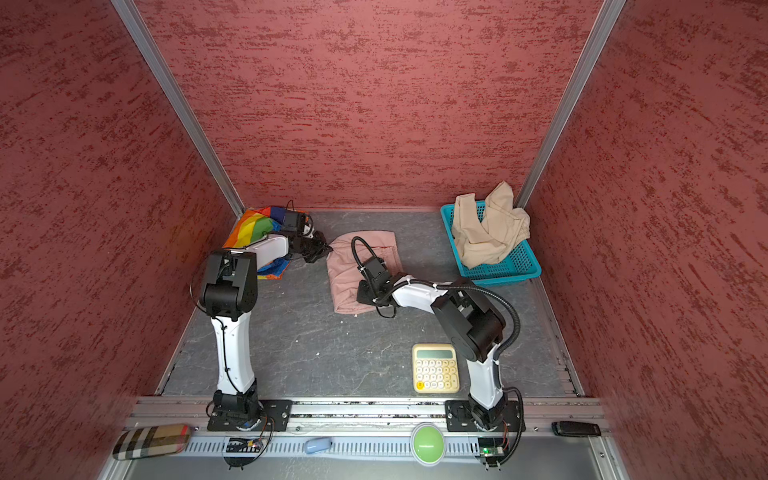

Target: Fold and stack the shorts

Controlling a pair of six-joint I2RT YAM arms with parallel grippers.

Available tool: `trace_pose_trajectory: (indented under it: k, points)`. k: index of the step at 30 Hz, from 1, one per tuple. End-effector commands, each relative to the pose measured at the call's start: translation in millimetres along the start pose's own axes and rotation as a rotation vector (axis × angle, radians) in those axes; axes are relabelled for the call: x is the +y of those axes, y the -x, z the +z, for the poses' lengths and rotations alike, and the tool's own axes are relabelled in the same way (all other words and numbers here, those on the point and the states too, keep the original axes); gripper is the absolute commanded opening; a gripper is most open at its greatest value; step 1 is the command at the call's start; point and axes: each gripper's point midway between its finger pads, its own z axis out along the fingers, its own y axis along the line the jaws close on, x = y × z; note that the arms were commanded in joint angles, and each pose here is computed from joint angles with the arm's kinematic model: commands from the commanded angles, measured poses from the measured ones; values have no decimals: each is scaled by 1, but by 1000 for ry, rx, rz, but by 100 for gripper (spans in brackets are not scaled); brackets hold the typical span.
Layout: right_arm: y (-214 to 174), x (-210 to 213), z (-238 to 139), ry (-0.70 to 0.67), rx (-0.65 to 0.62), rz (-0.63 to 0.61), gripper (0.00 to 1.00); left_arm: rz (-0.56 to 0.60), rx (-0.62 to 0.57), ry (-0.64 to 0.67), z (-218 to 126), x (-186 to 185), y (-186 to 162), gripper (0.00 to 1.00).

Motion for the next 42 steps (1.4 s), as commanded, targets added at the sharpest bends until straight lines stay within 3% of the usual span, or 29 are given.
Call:
trace_pose_trajectory:
  k: [1, 3, 6, 7, 9, 11, 14, 17, 21, 28, 32, 35, 41, 42]
  points:
    - [28, -36, -6, -45, -70, 7, 13, 5, -22, -21, -12, -2, 4, 0]
    - [36, -60, -9, -84, -71, 2, 2, 2, -21, -18, -12, 2, 1, 0]
    - [48, -84, -22, -137, -77, -37, 3, -12, -12, -34, -10, 3, -6, 0]
    - [51, -89, -29, -166, -89, -53, 8, -18, -7, -44, -8, 1, -9, 0]
    - [56, -88, -46, -182, -110, -82, 29, -18, 4, -54, -6, -4, -18, 0]
    - [56, -76, -66, -146, -132, -70, 51, -19, 9, -64, -3, -9, -25, 0]
    - [41, -59, -83, -87, -139, -21, 74, -24, 17, -80, 1, -16, -29, 0]
    - [16, -37, -83, -29, -112, 7, 88, -29, 14, -83, 3, -18, -28, 0]
    - [-8, -23, -66, 24, -75, 55, 93, -25, 8, -87, 2, -22, -26, 0]
    - [-10, -34, -48, -29, -89, 79, 79, -19, 3, -87, 0, -24, -25, 0]
    - [-3, -29, -38, -29, -92, 57, 64, -20, 7, -87, 1, -23, -27, 0]
    - [0, -24, -31, -20, -86, 53, 48, -20, 7, -88, 1, -24, -27, 0]
    - [0, -33, -25, -73, -81, 26, 1, -24, 6, -86, 1, -20, -24, 0]
    - [-1, -36, -27, -81, -83, 23, 0, -25, 5, -83, 1, -18, -23, 0]
